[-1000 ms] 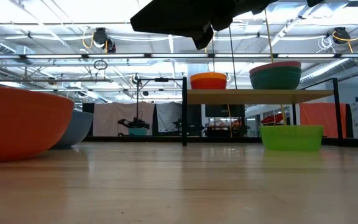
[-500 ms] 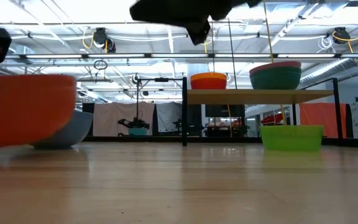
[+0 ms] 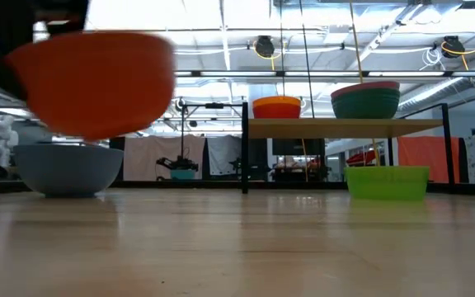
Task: Place and stack bowls onto a shelf
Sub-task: Stack the large orange bowl on top of the large pink bowl on the shelf
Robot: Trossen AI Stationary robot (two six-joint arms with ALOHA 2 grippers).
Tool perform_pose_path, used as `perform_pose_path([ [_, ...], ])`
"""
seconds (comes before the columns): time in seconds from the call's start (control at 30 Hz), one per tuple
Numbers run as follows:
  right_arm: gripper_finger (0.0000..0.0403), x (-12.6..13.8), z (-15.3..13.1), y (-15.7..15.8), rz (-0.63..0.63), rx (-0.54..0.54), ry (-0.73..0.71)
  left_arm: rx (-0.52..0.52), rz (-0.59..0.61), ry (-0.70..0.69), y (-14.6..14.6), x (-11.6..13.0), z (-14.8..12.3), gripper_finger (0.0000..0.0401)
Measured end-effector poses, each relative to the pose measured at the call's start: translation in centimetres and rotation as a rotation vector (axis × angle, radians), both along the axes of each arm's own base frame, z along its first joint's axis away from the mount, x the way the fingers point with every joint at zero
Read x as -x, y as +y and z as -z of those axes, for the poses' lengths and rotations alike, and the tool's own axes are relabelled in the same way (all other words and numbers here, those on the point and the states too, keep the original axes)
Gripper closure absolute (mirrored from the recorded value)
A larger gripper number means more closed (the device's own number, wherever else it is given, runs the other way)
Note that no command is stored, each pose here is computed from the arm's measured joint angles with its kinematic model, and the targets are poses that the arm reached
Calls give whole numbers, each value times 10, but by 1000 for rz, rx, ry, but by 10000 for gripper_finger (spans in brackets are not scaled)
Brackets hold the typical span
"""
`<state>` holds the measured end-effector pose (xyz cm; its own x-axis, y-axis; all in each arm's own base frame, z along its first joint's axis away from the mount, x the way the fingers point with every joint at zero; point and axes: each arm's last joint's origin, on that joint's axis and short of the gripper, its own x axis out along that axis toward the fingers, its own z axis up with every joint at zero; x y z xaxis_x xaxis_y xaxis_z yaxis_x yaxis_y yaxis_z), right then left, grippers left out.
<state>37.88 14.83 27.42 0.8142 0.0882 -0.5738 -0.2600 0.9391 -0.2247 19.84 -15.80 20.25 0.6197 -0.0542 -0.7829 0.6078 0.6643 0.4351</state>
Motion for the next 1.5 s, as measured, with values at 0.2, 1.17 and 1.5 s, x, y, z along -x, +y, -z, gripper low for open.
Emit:
perform_pose_path([
  [0.2, 342, 2, -6, -7, -43, 92, 87, 84, 119, -14, 19, -30, -19, 393],
  [1.17, 336, -6, 6, -33, -303, 105, 186, 117, 188, -124, 53, -60, -28, 358],
  [1.5, 396, -3, 9, -33, -309, 100, 225, 23, 104, -278, 52, -67, -37, 263],
])
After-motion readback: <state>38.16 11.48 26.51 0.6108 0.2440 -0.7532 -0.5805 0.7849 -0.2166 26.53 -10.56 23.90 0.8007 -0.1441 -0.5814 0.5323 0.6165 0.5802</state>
